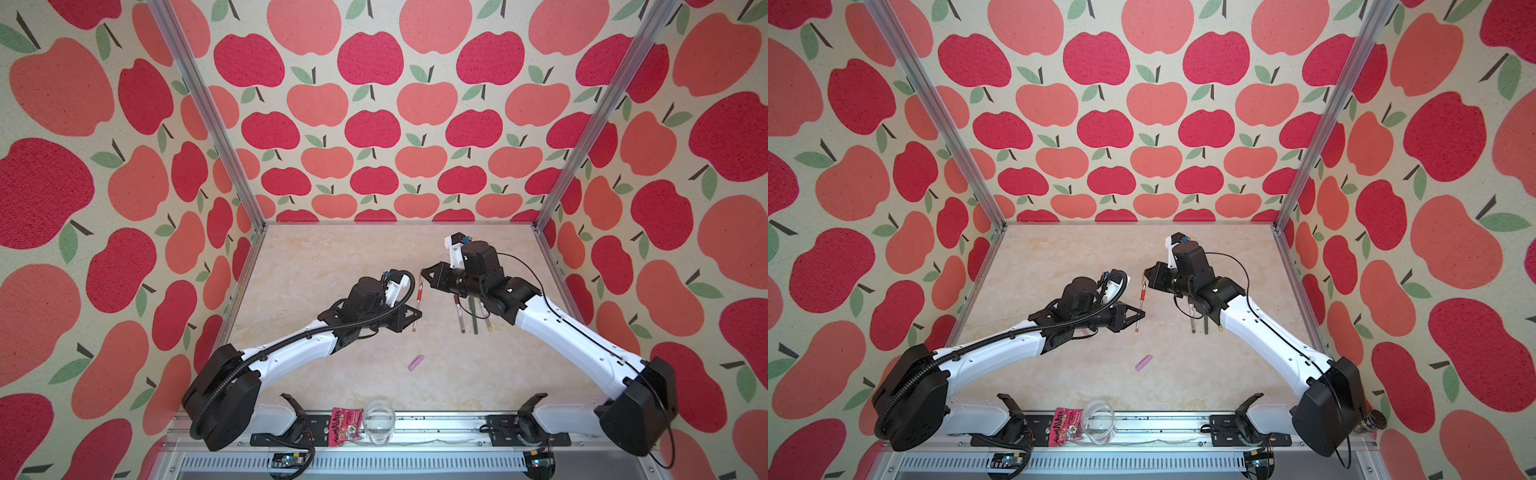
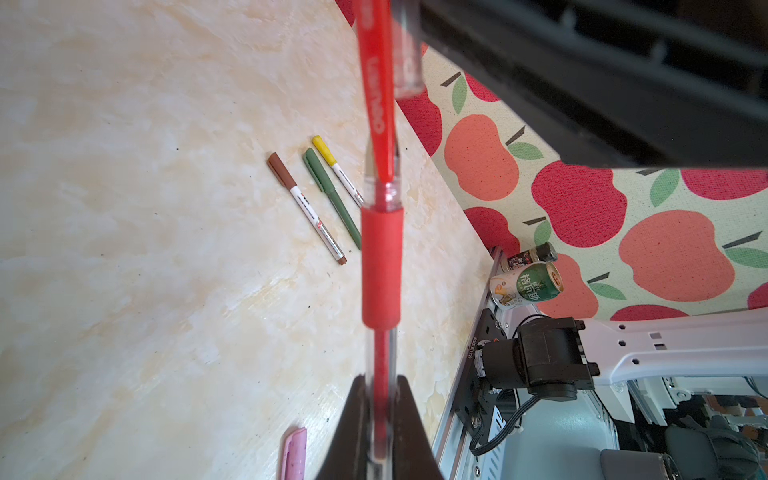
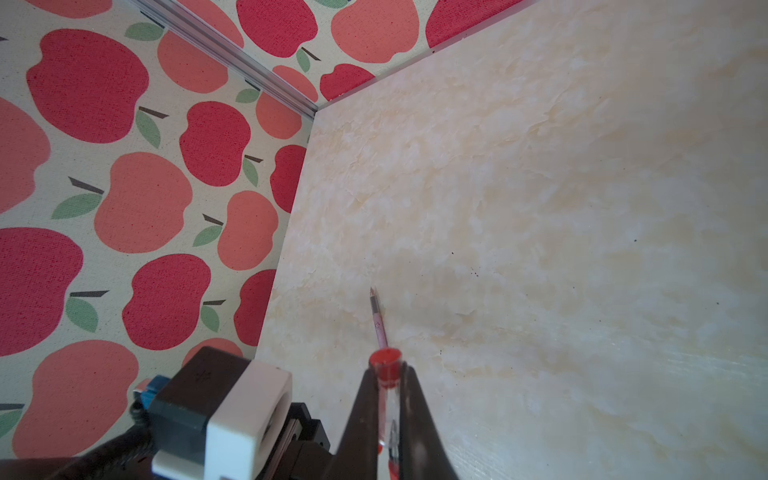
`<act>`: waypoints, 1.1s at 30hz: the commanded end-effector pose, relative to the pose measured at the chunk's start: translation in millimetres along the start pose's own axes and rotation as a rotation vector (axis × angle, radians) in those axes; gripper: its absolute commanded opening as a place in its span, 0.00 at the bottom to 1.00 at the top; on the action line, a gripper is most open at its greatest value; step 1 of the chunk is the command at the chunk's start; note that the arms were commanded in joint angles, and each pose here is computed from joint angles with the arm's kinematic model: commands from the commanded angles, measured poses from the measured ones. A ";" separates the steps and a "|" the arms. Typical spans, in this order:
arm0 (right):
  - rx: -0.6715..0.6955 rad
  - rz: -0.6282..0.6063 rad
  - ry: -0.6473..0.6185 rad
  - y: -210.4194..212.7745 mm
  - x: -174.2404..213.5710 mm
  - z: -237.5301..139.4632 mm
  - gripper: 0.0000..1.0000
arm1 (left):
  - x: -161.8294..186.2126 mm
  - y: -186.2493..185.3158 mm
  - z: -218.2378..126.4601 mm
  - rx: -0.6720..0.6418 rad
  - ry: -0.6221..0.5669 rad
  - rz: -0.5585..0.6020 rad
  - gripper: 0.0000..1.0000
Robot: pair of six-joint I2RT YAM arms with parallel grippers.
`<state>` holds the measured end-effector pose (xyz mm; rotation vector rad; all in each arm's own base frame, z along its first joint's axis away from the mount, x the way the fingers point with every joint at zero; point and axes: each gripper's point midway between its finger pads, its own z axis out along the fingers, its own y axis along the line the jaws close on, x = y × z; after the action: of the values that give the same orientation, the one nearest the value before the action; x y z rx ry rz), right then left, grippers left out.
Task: Insert the pens into the pen caps
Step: 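Lower the clear-red cap over the red pen tip with the right gripper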
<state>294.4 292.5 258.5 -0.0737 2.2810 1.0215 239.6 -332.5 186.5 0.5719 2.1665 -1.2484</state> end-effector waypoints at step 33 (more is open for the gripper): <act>-0.023 -0.083 0.056 3.2 37.0 -4.9 0.13 | -21.2 -13.6 -17.7 0.021 -0.101 0.053 0.00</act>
<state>274.8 298.1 248.4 -0.1478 2.2686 1.0078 234.2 -325.9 191.8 0.5628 2.1542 -1.2403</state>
